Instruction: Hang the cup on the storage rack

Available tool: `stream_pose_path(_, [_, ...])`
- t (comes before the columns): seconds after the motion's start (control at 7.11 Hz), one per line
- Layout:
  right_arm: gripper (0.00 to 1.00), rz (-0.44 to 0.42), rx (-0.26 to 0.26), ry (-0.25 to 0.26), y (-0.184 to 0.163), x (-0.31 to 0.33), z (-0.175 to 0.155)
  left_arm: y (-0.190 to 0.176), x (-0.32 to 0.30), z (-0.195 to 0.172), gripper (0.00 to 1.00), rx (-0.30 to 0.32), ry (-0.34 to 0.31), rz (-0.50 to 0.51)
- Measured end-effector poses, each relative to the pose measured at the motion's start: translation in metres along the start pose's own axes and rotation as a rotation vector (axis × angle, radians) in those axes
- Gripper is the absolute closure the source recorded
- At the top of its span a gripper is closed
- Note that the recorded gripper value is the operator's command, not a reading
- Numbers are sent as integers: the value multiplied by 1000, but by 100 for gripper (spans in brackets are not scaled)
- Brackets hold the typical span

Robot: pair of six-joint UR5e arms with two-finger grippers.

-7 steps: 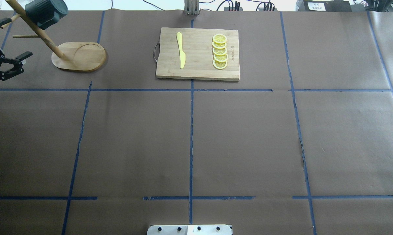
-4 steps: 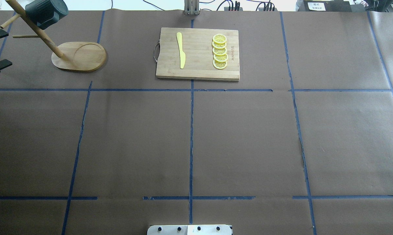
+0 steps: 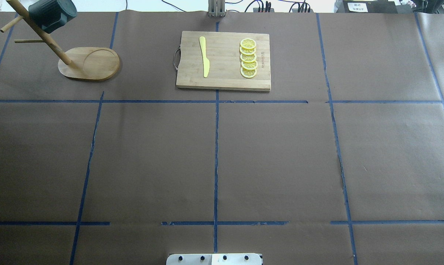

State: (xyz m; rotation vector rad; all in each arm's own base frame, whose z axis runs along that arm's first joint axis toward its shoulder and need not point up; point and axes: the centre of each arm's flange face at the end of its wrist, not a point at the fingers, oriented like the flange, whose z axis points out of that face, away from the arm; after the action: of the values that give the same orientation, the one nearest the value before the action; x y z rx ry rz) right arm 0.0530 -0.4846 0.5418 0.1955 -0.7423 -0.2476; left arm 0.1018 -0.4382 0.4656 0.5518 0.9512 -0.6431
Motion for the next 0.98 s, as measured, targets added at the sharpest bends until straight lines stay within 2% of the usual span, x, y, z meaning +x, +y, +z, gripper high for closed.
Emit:
stream_pose_path(0.42, [0, 1, -1, 0, 1, 0, 0, -37, -42, 4, 0, -170, -207, 307])
stream_pose_path(0.56, [0, 3, -3, -1, 1, 1, 1, -44, -62, 7, 0, -259, -262, 376])
stream_pose_path(0.84, [0, 10, -10, -2, 3, 4, 4, -66, -106, 16, 0, -453, -328, 495])
stream_pose_path(0.98, [0, 16, -16, -3, 4, 6, 7, -77, -132, 20, 0, -551, -325, 531])
